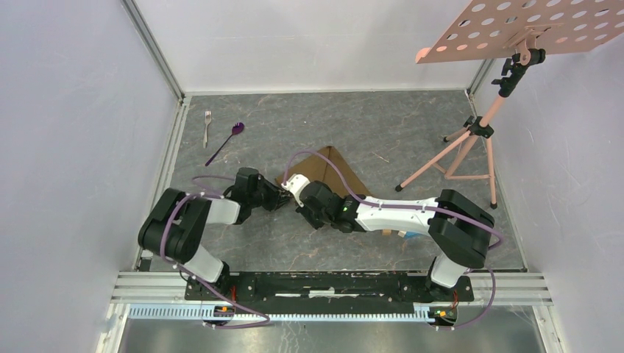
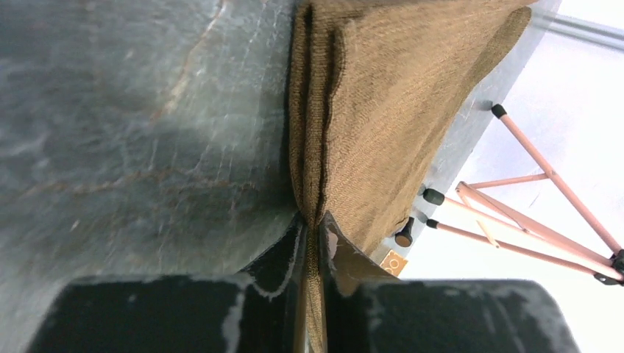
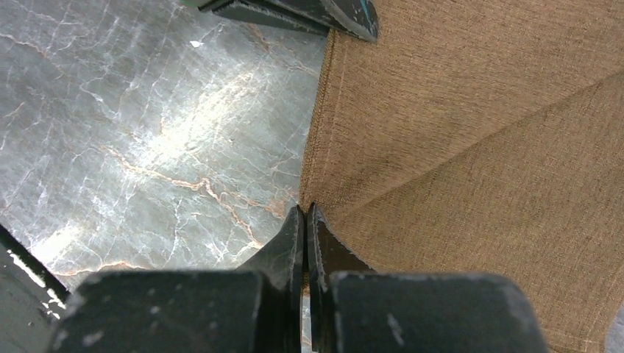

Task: Fold the napkin into a case and place the utensils inside
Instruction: Pick up the upper triangle-folded napkin from the center of the board, then turn over the upper triangle folded napkin at the center of the board.

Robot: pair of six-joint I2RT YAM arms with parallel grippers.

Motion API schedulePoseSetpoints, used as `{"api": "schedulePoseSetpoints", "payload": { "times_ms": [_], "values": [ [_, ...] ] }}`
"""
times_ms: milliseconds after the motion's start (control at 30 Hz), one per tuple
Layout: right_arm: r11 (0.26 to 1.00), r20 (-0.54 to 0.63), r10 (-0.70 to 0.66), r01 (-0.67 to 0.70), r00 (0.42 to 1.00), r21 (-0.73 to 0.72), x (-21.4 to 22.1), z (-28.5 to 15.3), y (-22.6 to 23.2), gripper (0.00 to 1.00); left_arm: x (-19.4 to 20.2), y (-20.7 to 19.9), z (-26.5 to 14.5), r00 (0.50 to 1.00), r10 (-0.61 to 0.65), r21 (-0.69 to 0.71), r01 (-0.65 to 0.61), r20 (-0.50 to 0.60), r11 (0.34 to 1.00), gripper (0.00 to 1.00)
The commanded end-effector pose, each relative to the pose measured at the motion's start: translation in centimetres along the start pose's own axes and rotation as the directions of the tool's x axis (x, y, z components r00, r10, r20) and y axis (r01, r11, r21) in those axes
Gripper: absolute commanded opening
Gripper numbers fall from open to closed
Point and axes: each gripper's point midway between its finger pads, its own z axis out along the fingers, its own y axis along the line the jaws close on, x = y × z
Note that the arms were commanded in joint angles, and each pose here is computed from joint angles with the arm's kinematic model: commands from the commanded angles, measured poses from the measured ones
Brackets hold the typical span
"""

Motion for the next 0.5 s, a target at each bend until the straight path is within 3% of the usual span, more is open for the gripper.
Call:
{"api": "schedulePoseSetpoints", "payload": {
  "times_ms": [0,33,200,300,367,467],
  "values": [
    [0.995,0.052,-0.031,0.036,0.998,-0.095,-1.6,-1.0,2.0,0.0,-2.0,-0.1,-2.4,0.994,0.067,-0.033,-0.065,0.082,0.997,0.09],
    [0.991,0.054,-0.041,0.048,0.998,-0.127,-1.8,-1.1,3.0,0.0,-2.2,0.2,-3.2,0.994,0.07,-0.062,-0.065,0.085,0.996,0.04],
    [0.918,0.111,-0.023,0.065,0.994,-0.392,-5.4,-3.2,10.9,0.0,-3.0,3.3,-11.6,0.987,0.016,-0.325,0.038,0.16,0.945,0.02],
    [0.775,0.179,0.119,0.022,0.977,-0.632,-10.1,-6.9,16.2,0.0,-3.7,3.3,-19.7,0.952,0.091,-0.481,0.064,0.293,0.874,0.02],
    [0.661,0.193,0.202,0.012,0.96,-0.75,-12.8,-9.5,18.4,0.0,-4.9,1.9,-25.2,0.893,0.153,-0.512,0.097,0.424,0.853,0.02],
    [0.503,0.169,0.309,-0.01,0.936,-0.864,-14.5,-12.3,20.0,0.0,-6.4,-1.6,-30.8,0.821,0.219,-0.508,0.097,0.527,0.856,0.02]
  ]
}}
